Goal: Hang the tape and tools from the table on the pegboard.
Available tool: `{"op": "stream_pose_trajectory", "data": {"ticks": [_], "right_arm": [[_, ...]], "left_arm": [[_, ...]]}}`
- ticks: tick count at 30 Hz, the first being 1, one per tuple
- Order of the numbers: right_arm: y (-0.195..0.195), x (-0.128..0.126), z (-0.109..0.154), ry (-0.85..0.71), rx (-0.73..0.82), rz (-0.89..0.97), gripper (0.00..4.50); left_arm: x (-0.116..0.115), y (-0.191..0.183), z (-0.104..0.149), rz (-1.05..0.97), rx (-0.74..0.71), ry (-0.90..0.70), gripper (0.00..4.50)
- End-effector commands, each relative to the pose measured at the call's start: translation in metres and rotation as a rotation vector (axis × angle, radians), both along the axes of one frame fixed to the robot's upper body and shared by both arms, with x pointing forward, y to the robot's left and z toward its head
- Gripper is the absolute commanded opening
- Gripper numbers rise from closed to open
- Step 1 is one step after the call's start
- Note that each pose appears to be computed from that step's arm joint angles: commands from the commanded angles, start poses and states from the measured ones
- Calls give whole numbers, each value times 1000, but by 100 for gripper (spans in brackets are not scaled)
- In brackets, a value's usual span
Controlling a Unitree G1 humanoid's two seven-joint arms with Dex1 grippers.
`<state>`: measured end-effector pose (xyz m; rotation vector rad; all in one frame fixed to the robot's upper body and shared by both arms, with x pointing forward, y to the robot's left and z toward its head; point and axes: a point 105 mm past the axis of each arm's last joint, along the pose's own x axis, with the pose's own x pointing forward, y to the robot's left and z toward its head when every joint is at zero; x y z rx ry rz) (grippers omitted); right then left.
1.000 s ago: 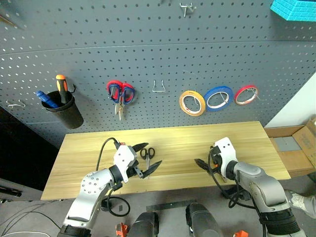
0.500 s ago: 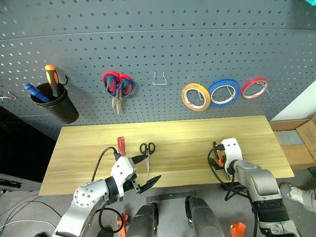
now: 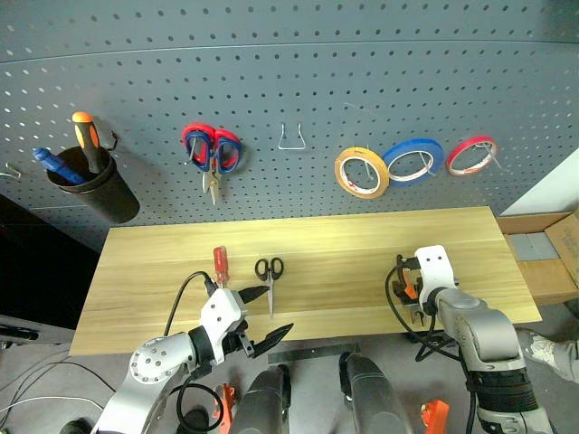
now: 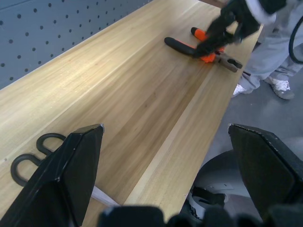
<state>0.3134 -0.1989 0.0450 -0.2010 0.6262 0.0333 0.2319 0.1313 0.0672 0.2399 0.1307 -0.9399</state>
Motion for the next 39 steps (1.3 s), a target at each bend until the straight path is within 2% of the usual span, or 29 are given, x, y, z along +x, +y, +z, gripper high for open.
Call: {"op": "stream_pose_trajectory", "data": {"ticks": [1, 5, 12, 20, 32, 39], "right_arm": [[-16, -3, 22, -45, -43, -96, 447], [-17, -10, 20, 3, 4, -179, 447], [-10, -9, 0, 76, 161, -248, 447], [-12, -11, -6, 112, 128, -272, 447], [-8, 4, -25, 144, 118, -258, 447], [-12, 5, -52, 178, 86, -259, 447]], "left_arm": [[0, 2, 10, 3, -7, -36, 450], [1, 3, 9, 7, -6, -34, 450], [0, 3, 8, 8, -4, -30, 450], [-2, 6, 7, 16, 4, -25, 450], [-6, 4, 7, 19, 8, -24, 450], [-6, 4, 8, 31, 8, -29, 450]]}}
